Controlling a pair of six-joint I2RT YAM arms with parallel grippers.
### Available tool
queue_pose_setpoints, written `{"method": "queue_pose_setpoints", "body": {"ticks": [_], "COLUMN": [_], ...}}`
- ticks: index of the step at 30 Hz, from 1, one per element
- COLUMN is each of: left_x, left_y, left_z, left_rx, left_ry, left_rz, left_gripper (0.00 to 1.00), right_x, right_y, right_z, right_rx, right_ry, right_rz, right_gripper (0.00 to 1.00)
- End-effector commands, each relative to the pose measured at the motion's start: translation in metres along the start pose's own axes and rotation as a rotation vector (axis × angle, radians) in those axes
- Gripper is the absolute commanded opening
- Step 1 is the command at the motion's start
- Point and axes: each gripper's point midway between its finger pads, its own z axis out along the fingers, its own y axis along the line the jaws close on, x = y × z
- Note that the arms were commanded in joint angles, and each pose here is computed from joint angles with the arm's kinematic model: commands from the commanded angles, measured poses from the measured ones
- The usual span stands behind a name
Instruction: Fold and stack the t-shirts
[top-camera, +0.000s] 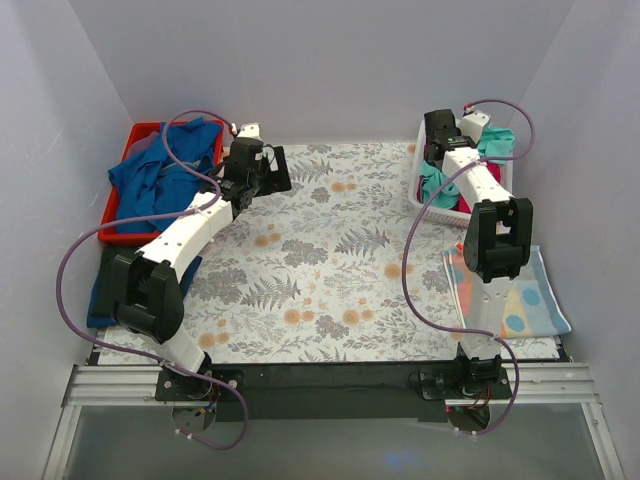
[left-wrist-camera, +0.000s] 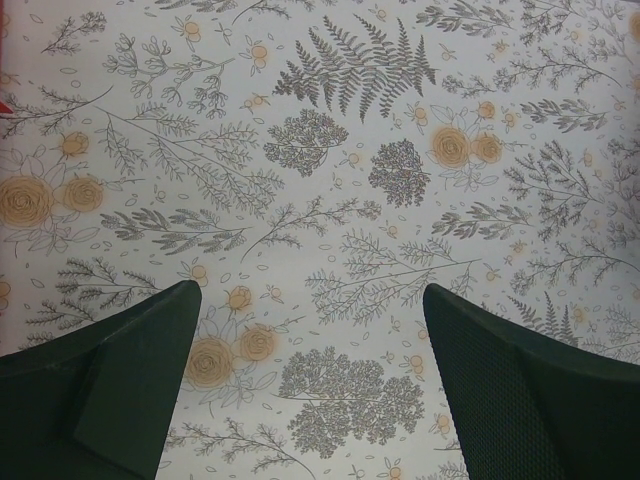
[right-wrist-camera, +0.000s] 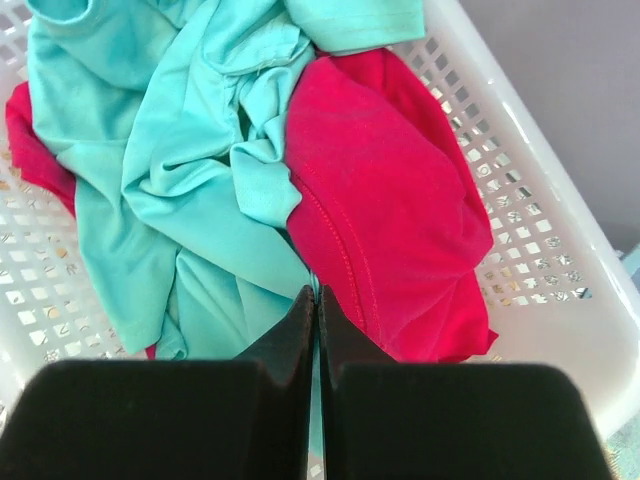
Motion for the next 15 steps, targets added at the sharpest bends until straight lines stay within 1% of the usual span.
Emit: {"method": "queue_pose_setpoints", "body": {"ticks": [1, 2, 3, 5, 6, 8, 9, 10, 12, 15], "left_x": [-0.009, -0.009, -0.009, -0.010, -0.009, -0.009, -0.009, -0.008, -0.006, -0.005], "left_y": [-0.002, -0.001, -0.002, -0.001, -0.002, -0.001, 0.000, 0.000, 0.000, 0.001], "left_z": [-0.013, -0.013, -0.013, -0.014, -0.014, -0.014, -0.014, -0.014, -0.013, -0.013], "left_rx": [0.022, 0.020, 0.022, 0.022, 0.022, 0.019, 0.018, 0.018, 0.018, 0.017], "left_ry": [-0.025, -0.026, -0.027, -0.028, -0.027, -0.028, -0.027, -0.025, -0.022, -0.019], "left_rz": [-0.008, -0.009, -0.008, -0.008, -0.007, -0.005, -0.006, -0.004, -0.004, -0.003], "left_gripper": [0.93, 0.93, 0.93, 0.93, 0.93, 0.93, 0.93, 0.93, 0.93, 0.93], "right_x": [-0.036, -0.035, -0.031, -0.026, -0.021, -0.016, -0.013, -0.006, 0.002, 0.018], "right_y": [-0.013, -0.012, -0.011, -0.011, -0.012, -0.013, -0.013, -0.013, -0.016, -0.022], "right_z": [-0.015, -0.014, -0.011, -0.010, -0.008, -0.007, -0.005, -0.003, 0.003, 0.015], "right_rx": [0.035, 0.031, 0.031, 0.029, 0.033, 0.033, 0.035, 0.031, 0.039, 0.048], "right_ry": [-0.083, -0.080, -0.073, -0.062, -0.053, -0.042, -0.036, -0.022, -0.003, 0.047], "right_rz": [0.081, 0.078, 0.066, 0.059, 0.049, 0.039, 0.031, 0.021, 0.012, 0.024], "right_gripper": [0.05, 0.12, 0.26, 0.37, 0.44, 0.50, 0.56, 0.58, 0.62, 0.64]}}
